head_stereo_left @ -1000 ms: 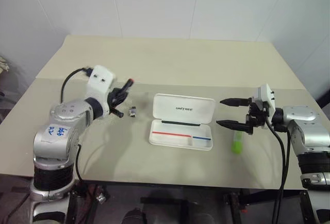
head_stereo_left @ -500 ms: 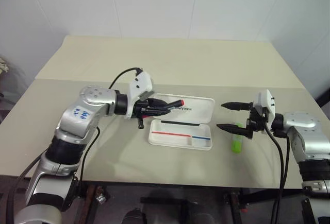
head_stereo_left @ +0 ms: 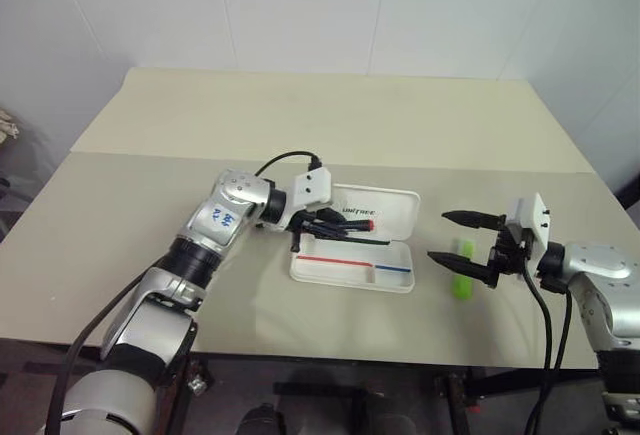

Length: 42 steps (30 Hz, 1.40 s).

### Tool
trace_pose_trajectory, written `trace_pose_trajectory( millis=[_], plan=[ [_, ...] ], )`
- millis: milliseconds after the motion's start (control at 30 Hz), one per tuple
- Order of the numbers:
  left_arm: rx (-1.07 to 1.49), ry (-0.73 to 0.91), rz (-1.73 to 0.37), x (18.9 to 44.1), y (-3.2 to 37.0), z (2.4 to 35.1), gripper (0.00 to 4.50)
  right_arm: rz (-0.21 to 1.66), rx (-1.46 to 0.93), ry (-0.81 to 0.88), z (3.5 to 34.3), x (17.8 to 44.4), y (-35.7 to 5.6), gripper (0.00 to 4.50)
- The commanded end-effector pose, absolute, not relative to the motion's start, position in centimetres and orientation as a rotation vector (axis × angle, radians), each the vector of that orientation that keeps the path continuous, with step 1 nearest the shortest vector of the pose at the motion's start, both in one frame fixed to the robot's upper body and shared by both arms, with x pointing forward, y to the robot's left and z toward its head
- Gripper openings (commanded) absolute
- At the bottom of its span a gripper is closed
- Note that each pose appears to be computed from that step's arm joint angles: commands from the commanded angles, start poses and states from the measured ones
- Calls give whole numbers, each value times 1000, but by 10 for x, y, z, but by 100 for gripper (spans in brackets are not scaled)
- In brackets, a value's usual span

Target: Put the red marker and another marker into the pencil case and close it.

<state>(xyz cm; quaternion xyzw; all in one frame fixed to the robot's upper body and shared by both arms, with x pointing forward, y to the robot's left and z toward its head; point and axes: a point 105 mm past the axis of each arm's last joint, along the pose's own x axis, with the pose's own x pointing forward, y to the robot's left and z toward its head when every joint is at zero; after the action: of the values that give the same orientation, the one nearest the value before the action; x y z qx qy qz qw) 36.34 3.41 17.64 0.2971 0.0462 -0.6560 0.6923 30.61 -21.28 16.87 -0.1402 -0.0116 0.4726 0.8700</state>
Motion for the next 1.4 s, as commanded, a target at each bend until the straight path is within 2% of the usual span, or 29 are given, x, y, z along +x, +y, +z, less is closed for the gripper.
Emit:
trace_pose_trajectory(
  millis=[33,800,1200,1400],
  plan=[
    [707,62,-1474,367,25,186,58,960,-317,-80,185,301,-216,450],
    [691,135,-1518,362,3,162,58,924,-298,-83,180,296,-213,450],
    [686,153,-1512,363,4,157,444,908,-296,-77,179,294,-213,450],
    [688,80,-1470,365,10,168,449,854,-285,-31,169,296,-213,450]
  ],
)
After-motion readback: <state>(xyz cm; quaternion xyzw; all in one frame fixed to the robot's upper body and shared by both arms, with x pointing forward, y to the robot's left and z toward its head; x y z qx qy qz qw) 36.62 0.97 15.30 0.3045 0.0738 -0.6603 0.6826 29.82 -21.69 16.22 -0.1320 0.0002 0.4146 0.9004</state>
